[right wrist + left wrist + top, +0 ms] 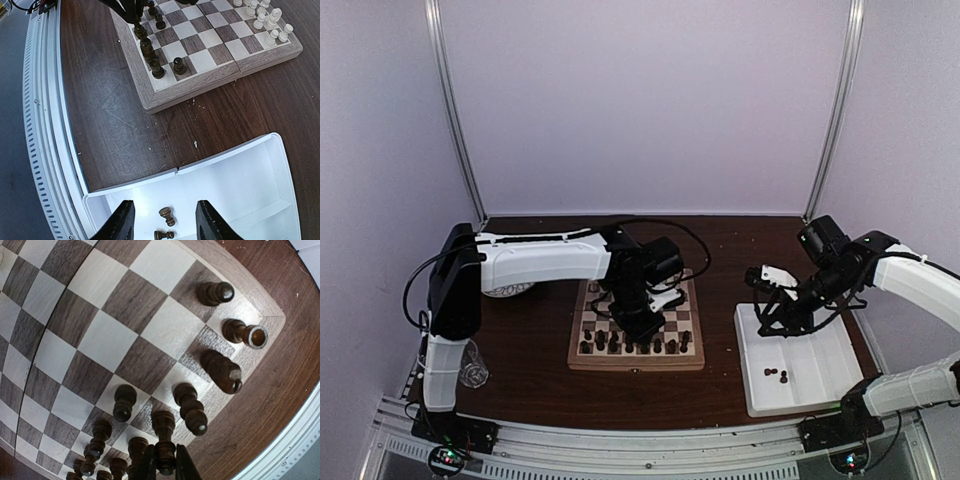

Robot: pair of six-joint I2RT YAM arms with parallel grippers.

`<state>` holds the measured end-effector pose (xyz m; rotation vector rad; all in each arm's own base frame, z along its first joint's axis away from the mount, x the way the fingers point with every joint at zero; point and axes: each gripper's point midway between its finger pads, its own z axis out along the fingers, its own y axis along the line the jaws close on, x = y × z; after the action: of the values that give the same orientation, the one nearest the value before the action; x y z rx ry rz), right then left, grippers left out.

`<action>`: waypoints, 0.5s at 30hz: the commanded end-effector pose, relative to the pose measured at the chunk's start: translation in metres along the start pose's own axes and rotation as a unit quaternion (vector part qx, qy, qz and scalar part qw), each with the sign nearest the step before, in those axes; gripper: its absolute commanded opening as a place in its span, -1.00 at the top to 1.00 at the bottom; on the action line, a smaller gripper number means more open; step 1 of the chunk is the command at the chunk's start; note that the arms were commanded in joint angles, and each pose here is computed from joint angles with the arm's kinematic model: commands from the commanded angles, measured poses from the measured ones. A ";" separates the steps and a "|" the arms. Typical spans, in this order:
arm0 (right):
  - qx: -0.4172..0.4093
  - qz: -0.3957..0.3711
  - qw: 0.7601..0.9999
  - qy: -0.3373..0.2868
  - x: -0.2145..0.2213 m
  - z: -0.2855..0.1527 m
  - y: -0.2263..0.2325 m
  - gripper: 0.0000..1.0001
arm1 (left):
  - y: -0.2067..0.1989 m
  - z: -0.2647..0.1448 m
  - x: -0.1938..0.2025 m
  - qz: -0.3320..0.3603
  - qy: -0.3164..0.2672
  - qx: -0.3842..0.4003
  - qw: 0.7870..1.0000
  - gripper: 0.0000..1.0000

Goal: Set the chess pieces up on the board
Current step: Place the king at d8.

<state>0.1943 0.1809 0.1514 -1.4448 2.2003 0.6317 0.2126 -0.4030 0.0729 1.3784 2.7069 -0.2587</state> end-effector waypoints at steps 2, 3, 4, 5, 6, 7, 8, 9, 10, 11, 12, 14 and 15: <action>-0.002 -0.003 1.000 0.000 0.001 0.001 0.000 0.10 | -0.003 -0.001 -0.004 0.006 0.000 0.000 1.000 0.64; -0.002 -0.003 1.000 0.001 0.002 0.001 0.000 0.10 | -0.003 -0.002 -0.004 0.007 0.001 0.000 1.000 0.60; -0.002 -0.003 1.000 0.001 0.002 0.001 0.000 0.10 | -0.003 -0.003 -0.004 0.007 0.002 0.000 1.000 0.55; -0.002 -0.003 1.000 0.001 0.002 0.001 0.000 0.10 | -0.005 -0.005 -0.003 0.008 0.004 0.000 1.000 0.50; -0.002 -0.003 1.000 0.000 0.001 0.001 0.000 0.10 | -0.005 -0.007 -0.003 0.009 0.004 0.000 1.000 0.46; -0.002 -0.003 1.000 0.000 0.001 0.000 0.000 0.10 | -0.005 -0.011 -0.002 0.009 0.008 -0.002 1.000 0.39; -0.002 -0.003 1.000 -0.001 0.001 0.000 0.000 0.10 | -0.005 -0.016 -0.002 0.009 0.007 -0.005 1.000 0.36; -0.003 -0.003 1.000 -0.003 0.000 -0.001 0.001 0.10 | -0.004 -0.021 -0.003 0.007 0.002 -0.009 1.000 0.35; -0.003 -0.002 1.000 -0.004 -0.001 -0.002 0.001 0.10 | -0.003 -0.027 -0.005 0.007 -0.004 -0.014 1.000 0.33; -0.002 -0.003 1.000 -0.004 -0.001 -0.002 0.001 0.10 | 0.000 -0.035 -0.007 0.006 -0.011 -0.021 1.000 0.32; 0.001 -0.005 1.000 -0.002 -0.001 -0.003 0.001 0.10 | 0.002 -0.045 -0.009 0.007 -0.018 -0.029 0.999 0.30; 0.008 -0.010 1.000 0.008 0.003 -0.005 0.000 0.10 | 0.008 -0.063 -0.011 0.010 -0.032 -0.052 0.998 0.27; 0.012 -0.014 1.000 0.015 0.006 -0.006 0.000 0.10 | 0.009 -0.071 -0.012 0.012 -0.040 -0.058 0.997 0.26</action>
<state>0.1937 0.1806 0.1510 -1.4489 2.2010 0.6308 0.2171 -0.4030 0.0932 1.3767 2.6939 -0.2025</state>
